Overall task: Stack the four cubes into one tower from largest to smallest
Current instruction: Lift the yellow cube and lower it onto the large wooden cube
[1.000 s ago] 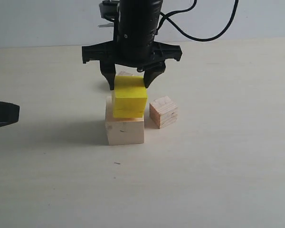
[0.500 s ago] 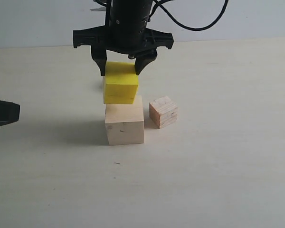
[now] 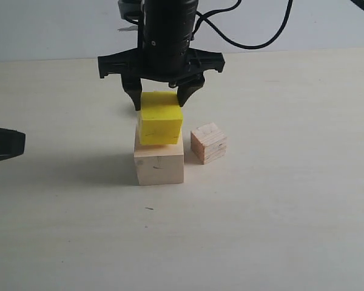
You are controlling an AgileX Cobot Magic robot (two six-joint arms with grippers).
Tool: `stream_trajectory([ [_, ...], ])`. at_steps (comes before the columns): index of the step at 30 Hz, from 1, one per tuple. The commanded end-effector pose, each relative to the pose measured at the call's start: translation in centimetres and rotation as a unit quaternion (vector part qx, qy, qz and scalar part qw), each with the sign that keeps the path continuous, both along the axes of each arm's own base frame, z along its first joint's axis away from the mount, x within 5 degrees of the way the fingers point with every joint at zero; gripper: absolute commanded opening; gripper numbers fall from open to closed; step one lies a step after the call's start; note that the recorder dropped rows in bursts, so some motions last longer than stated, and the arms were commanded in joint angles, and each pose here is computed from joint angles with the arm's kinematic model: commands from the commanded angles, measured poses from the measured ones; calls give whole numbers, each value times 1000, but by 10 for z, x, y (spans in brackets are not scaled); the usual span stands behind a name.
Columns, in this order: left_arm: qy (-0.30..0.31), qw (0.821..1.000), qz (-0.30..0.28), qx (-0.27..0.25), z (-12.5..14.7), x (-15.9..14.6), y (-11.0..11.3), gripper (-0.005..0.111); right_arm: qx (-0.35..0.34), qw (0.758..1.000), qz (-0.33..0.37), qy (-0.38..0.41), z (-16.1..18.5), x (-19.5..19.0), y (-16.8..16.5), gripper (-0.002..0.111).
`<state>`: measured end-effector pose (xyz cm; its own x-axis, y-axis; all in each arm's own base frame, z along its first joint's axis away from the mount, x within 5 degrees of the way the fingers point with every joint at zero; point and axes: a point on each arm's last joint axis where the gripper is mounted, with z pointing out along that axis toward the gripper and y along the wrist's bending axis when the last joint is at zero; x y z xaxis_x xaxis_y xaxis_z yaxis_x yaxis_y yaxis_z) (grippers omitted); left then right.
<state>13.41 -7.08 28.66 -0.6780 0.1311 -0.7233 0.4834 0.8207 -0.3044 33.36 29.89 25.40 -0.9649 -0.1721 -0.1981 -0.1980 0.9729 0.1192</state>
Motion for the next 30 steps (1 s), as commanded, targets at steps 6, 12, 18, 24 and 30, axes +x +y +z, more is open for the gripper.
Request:
stream_trajectory([
  [6,-3,1000,5,-4,0,1,0,50,-3,1000,2,-10,2,1,-1,0],
  [12,-3,1000,5,-4,0,1,0,50,-8,1000,2,-4,-5,2,1,0],
  [18,-3,1000,5,-4,0,1,0,50,-8,1000,-1,2,-9,3,2,0],
  [24,-3,1000,5,-4,0,1,0,50,-11,1000,-1,-1,-9,3,1,6],
  [30,-3,1000,5,-4,0,1,0,50,-11,1000,-1,-2,-9,3,1,58],
])
